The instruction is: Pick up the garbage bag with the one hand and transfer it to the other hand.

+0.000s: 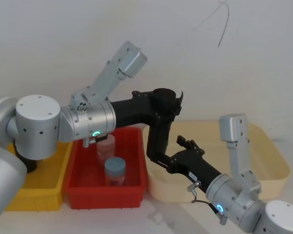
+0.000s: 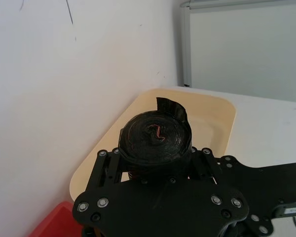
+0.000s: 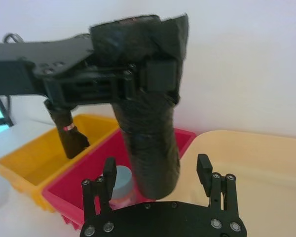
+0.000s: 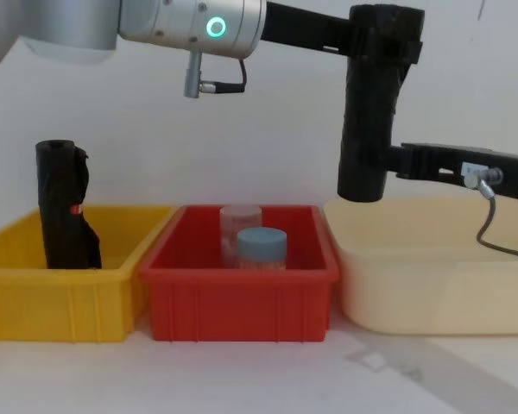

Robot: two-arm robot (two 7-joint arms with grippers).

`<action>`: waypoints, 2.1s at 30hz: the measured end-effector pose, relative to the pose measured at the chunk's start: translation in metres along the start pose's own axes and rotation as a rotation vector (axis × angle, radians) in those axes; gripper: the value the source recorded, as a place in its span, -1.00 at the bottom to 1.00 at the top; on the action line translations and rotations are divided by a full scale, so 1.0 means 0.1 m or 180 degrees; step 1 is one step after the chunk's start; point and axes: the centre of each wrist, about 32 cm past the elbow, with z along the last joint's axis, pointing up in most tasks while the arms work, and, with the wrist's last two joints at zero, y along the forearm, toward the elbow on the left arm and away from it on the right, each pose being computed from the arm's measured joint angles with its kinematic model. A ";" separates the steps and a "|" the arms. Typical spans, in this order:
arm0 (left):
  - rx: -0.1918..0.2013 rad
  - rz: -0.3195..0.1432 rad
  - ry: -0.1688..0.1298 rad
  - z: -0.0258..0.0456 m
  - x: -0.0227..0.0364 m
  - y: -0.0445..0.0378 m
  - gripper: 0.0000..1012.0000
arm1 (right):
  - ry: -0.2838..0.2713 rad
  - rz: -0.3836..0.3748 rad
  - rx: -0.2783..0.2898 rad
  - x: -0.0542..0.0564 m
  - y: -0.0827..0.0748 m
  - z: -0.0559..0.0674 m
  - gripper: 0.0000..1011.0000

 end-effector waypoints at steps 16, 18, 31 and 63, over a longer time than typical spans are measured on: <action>0.0003 0.0033 0.0017 -0.066 0.017 -0.073 0.04 | 0.0247 0.0230 -0.0021 -0.06 0.07 0.02 0.98; -0.0006 0.0031 0.0049 -0.067 0.020 -0.079 0.04 | 0.0257 0.0255 -0.0028 -0.07 0.08 0.01 0.98; -0.0020 -0.0069 0.0328 -0.045 0.037 -0.077 0.04 | 0.0202 0.0257 0.0030 -0.12 0.16 -0.06 0.98; 0.0032 -0.0250 0.0567 -0.027 0.034 -0.036 0.03 | 0.0031 0.0116 0.0140 -0.12 0.28 -0.11 0.01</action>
